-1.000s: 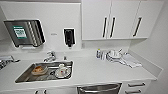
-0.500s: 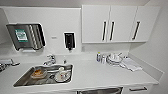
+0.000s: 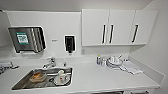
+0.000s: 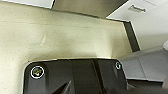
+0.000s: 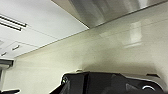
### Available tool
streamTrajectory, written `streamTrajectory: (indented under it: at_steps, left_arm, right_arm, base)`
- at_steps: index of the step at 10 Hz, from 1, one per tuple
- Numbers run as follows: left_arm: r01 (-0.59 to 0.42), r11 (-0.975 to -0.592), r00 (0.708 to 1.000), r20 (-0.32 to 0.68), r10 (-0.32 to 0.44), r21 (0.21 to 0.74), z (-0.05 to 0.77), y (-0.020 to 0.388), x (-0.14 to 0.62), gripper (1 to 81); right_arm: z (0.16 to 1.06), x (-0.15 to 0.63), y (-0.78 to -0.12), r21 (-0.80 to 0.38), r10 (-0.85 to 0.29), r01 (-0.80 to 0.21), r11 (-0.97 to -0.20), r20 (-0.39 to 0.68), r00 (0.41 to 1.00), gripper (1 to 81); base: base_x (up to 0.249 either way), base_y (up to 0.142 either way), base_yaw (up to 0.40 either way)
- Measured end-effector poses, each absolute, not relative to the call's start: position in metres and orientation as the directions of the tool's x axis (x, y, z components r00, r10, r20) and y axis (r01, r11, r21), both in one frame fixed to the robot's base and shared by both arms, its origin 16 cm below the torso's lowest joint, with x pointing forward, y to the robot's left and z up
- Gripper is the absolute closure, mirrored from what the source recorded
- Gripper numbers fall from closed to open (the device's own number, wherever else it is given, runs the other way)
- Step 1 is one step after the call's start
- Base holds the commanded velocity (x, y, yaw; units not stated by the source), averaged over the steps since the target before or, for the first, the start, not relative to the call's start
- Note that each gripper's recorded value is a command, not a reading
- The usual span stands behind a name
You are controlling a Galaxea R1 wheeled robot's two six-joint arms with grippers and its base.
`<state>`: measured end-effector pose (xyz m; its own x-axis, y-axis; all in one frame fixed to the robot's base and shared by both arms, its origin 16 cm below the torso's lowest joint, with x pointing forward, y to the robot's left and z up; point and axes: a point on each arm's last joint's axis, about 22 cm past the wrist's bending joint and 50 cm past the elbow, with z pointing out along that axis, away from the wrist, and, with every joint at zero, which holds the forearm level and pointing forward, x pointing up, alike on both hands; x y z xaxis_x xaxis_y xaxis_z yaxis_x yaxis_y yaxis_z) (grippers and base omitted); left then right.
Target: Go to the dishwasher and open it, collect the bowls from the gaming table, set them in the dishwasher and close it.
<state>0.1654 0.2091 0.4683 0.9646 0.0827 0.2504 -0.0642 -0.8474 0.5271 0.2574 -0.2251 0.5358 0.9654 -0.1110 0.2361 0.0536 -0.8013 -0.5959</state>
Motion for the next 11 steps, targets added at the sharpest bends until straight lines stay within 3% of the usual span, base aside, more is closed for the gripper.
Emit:
streamTrajectory:
  at_steps: [6, 11]
  left_arm:
    - [-0.054, -0.844, 0.969, 0.232, 0.085, 0.534, 0.448, 0.212, 0.176, 1.0]
    - [-0.089, -0.832, 0.941, 0.320, 0.110, 0.548, 0.455, 0.239, 0.219, 1.0]
  right_arm:
    - [0.532, 0.288, -0.232, -0.613, -0.121, 0.051, -0.788, 0.236, 0.964, 1.0]
    - [0.519, 0.324, -0.232, -0.611, -0.123, 0.089, -0.787, 0.296, 0.947, 1.0]
  base:
    - [0.000, 0.000, 0.000]
    - [0.000, 0.000, 0.000]
